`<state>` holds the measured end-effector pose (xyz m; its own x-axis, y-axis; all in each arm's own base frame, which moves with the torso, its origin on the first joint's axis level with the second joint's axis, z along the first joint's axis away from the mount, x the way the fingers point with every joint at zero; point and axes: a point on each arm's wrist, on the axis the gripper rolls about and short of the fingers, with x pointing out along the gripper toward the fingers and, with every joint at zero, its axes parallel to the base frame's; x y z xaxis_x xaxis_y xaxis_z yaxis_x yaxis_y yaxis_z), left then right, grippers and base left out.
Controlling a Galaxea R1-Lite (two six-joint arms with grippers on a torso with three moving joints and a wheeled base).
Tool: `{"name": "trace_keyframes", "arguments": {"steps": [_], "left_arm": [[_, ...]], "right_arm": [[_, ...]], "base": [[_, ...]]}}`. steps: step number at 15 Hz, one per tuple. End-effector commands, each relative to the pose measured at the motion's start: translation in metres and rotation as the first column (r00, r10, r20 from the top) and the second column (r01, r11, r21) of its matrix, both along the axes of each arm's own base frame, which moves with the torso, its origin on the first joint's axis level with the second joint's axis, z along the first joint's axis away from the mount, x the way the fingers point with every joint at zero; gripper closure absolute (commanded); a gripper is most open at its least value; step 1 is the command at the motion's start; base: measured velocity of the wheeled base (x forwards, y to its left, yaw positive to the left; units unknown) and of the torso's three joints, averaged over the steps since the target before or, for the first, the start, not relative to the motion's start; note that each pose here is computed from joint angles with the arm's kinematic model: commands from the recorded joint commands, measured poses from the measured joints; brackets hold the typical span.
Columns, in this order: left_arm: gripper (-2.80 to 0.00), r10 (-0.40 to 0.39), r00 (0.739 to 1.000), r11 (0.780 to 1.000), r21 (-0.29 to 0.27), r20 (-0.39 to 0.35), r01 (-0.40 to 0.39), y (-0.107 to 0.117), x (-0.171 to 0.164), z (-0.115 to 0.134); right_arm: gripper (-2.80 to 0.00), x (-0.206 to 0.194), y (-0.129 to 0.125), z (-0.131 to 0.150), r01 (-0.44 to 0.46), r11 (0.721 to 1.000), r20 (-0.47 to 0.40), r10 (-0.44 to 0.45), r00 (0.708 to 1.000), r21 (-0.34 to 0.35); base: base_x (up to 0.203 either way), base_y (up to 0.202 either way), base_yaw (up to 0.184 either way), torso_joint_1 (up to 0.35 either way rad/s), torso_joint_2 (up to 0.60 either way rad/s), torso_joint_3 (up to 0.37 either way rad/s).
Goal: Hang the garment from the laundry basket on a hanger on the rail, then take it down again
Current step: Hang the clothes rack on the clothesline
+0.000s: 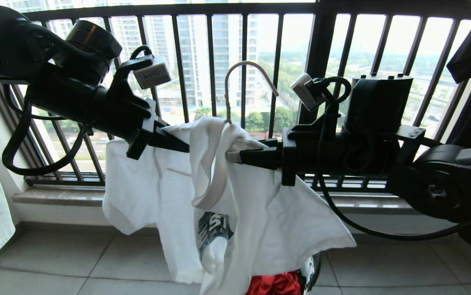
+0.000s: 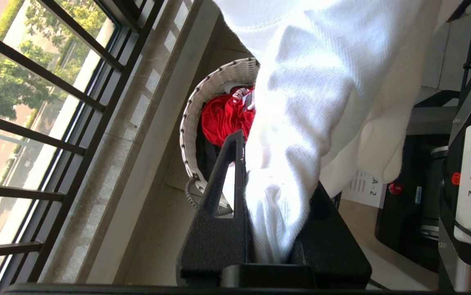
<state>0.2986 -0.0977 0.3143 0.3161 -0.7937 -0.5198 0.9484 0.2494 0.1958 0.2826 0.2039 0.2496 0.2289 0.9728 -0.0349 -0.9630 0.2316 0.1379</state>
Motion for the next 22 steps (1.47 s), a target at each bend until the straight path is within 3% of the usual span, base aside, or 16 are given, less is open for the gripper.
{"name": "trace_keyframes", "arguments": {"steps": [1, 6, 8, 12, 18, 22], "left_arm": [[0.0, -0.004, 1.0, 1.0, -0.001, 0.006, 0.004, 0.001, -0.002, 0.002], [0.0, -0.018, 1.0, 1.0, -0.012, -0.021, 0.018, 0.0, 0.002, -0.004], [0.0, -0.07, 0.996, 0.996, -0.068, -0.055, 0.066, -0.002, 0.004, -0.008], [0.0, -0.099, 0.989, 0.992, -0.092, -0.111, 0.089, -0.005, 0.012, -0.023], [0.0, -0.167, 0.98, 0.967, -0.214, -0.107, 0.141, -0.008, 0.03, -0.056], [0.0, -0.176, 0.976, 0.954, -0.265, -0.128, 0.138, 0.0, 0.034, -0.063]], "right_arm": [[-2.8, 0.002, 0.001, -0.002, -0.003, 1.0, -0.004, 0.003, 1.0, -0.001], [-2.8, 0.004, 0.001, -0.002, 0.021, 1.0, -0.002, -0.021, 1.0, -0.002], [-2.8, 0.006, 0.003, -0.002, 0.037, 0.999, -0.003, -0.037, 0.999, -0.004], [-2.8, 0.014, 0.002, -0.006, 0.057, 0.998, -0.014, -0.057, 0.998, -0.012], [-2.8, 0.023, 0.004, -0.011, 0.097, 0.995, -0.038, -0.098, 0.994, -0.034], [-2.8, 0.026, 0.006, -0.012, 0.119, 0.992, -0.038, -0.12, 0.992, -0.036]], "base": [[0.0, 0.0, 0.0, 0.0, 0.0, 0.0], [0.0, 0.0, 0.0, 0.0, 0.0, 0.0], [0.0, 0.0, 0.0, 0.0, 0.0, 0.0], [0.0, 0.0, 0.0, 0.0, 0.0, 0.0], [0.0, 0.0, 0.0, 0.0, 0.0, 0.0], [0.0, 0.0, 0.0, 0.0, 0.0, 0.0]]}}
